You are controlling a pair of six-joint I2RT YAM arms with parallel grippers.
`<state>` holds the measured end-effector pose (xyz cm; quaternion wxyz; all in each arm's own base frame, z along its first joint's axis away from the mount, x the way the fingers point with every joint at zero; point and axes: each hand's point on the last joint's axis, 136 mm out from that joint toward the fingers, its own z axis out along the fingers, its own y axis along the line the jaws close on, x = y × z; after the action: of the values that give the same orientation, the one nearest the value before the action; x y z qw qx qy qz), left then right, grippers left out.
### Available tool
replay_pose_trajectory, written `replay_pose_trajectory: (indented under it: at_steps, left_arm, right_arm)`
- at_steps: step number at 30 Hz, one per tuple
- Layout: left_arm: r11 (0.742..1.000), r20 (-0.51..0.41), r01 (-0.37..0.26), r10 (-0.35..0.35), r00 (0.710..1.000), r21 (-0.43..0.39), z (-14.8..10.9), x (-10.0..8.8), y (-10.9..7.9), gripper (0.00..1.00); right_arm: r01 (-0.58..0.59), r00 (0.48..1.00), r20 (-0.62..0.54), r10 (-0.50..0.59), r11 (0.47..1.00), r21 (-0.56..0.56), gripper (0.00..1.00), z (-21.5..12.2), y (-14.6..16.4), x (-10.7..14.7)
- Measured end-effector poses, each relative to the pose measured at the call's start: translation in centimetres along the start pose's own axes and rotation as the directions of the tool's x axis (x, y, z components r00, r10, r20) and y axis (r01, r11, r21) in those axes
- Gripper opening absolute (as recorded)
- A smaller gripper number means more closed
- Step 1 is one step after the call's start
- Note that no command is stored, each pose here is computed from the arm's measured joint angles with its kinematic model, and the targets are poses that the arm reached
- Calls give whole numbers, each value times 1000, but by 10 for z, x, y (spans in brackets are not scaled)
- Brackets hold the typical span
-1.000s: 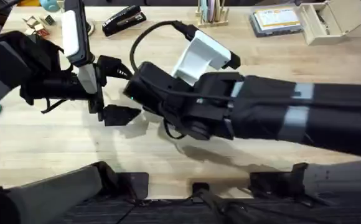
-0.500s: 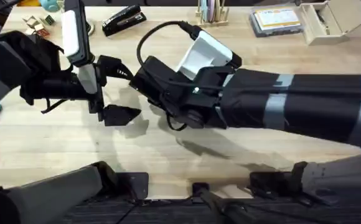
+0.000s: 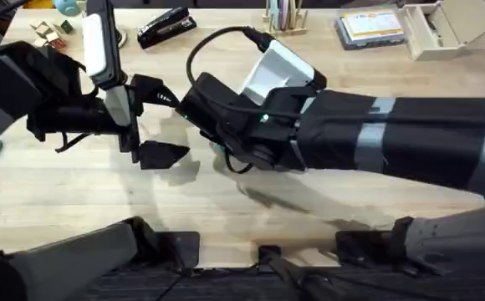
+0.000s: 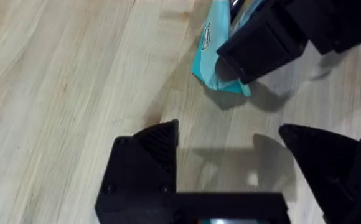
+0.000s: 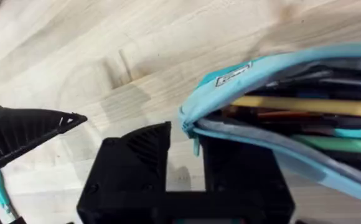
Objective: Unzip the bag, pick up the pens from the table one at a time and place them inside, then zip the bag closed.
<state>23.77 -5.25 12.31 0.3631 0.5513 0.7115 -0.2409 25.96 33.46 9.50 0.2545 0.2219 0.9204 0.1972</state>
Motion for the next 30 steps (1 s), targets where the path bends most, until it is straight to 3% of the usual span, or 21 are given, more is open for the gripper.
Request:
replay_pose_trajectory:
  at_steps: [5,11,23,30]
  left_arm:
    - [1000,0,0,0,1000,0,0,0,0,994]
    - [1000,0,0,0,1000,0,0,0,0,993]
    - [1000,0,0,0,1000,0,0,0,0,993]
    - [1000,0,0,0,1000,-1,0,0,0,993]
  right_arm:
    - [-1,1000,0,1,1000,6,224,0,-2,-1]
    - [0,1000,-1,0,1000,13,46,0,-3,0]
    - [2,999,-41,-2,1000,-6,31,-1,1,6]
    - [45,998,-47,-49,996,-78,31,-26,15,-3]
